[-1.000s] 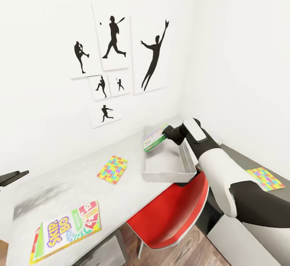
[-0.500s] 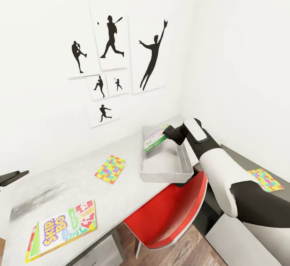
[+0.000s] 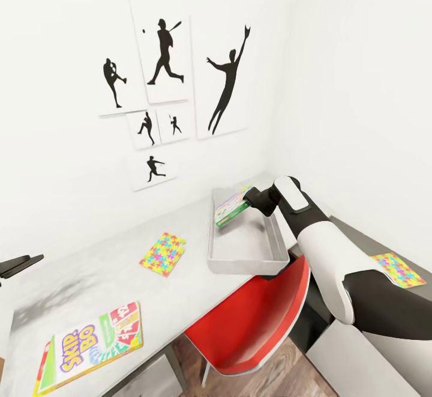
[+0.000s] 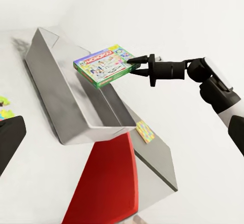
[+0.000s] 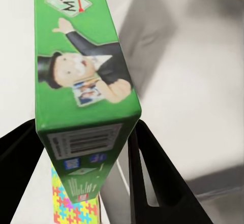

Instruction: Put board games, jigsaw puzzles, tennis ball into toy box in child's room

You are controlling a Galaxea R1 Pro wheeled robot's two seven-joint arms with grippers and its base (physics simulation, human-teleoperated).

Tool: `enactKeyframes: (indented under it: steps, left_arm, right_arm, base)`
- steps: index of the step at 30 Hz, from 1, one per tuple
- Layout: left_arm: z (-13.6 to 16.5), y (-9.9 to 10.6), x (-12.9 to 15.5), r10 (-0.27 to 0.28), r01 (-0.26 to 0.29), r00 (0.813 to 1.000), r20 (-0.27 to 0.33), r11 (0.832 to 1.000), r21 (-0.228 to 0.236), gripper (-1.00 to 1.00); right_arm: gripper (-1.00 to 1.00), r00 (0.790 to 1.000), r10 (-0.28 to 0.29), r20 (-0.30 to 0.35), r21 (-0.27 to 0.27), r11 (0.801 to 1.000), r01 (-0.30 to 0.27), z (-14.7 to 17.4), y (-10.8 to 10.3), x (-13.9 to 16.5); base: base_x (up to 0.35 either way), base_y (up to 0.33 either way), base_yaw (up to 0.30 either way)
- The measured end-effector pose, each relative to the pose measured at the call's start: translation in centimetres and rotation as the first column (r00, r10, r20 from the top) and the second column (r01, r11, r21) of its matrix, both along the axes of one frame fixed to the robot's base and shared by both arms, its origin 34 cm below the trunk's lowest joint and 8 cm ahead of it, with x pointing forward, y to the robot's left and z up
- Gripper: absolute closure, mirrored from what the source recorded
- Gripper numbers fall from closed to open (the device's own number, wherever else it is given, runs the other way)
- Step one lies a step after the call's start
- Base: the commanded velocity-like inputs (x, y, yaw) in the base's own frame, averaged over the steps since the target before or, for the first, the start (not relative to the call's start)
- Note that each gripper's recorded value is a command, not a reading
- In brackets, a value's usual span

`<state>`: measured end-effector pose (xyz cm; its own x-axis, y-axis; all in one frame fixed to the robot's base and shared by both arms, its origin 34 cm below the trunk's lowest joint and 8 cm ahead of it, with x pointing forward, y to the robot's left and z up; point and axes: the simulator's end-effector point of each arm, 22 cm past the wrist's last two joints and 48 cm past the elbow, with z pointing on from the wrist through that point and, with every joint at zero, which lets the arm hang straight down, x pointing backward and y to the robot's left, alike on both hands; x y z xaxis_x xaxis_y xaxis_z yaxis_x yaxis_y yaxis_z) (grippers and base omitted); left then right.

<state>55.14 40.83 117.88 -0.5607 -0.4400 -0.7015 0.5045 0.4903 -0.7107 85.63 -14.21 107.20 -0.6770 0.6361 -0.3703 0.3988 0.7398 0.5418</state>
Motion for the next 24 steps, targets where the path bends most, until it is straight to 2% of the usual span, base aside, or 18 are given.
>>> enactKeyframes:
  steps: [24]
  left_arm:
    - [-0.19,-0.04,0.07,0.001,-0.001,1.000,-0.002,1.000,-0.002,-1.00]
  right_arm:
    - [1.00,1.000,0.001,-0.004,0.001,1.000,-0.001,-0.30,0.12,0.02]
  base:
    - [0.037,-0.010,-0.014]
